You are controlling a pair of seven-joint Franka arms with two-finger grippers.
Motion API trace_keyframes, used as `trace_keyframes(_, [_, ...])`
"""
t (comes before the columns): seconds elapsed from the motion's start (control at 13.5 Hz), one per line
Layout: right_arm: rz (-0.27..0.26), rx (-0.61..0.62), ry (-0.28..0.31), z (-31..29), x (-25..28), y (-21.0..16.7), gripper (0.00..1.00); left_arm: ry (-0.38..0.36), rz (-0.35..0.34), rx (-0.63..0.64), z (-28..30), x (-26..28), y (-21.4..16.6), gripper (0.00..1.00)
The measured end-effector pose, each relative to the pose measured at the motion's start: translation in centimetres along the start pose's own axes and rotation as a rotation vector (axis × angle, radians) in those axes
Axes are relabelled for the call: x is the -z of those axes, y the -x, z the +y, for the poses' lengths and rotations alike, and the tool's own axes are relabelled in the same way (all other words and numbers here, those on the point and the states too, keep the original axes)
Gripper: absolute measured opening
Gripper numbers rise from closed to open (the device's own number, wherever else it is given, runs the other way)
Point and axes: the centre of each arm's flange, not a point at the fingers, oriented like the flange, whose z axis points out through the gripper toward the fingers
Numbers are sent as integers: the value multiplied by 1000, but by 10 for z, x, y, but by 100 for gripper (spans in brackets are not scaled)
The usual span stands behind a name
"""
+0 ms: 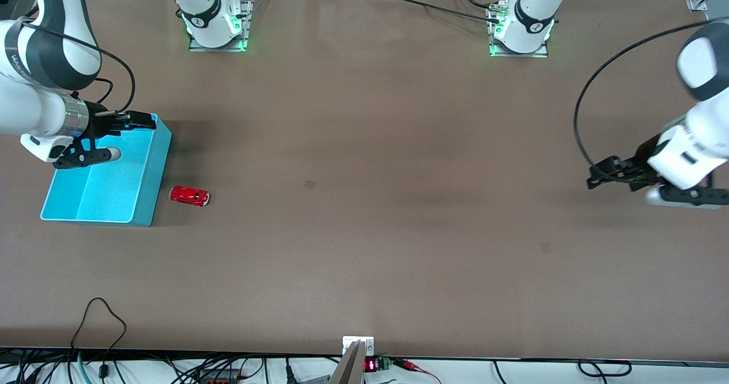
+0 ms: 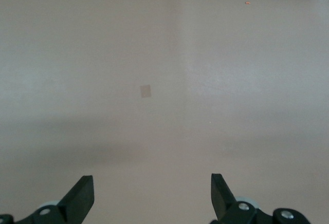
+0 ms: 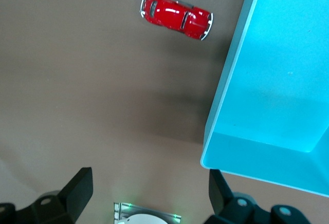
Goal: Wind red beetle toy and store in blue box
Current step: 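Release the red car and raise the left gripper away, then lower the right gripper onto the red car beside the box and grasp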
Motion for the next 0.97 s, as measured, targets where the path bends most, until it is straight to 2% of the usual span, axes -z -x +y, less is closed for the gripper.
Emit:
trace_keyframes(0.45, [-64,9,-23,7,12,10,100,-17,-27,47,16,45,21,100])
trace_keyframes(0.82, [-30,45,-29,24,22,10,100,-22,-83,90,-6,57,38,100])
trace_keyframes(0.97, [19,77,-12,26,20,1,100,-20,-79,75,-3,65,45,100])
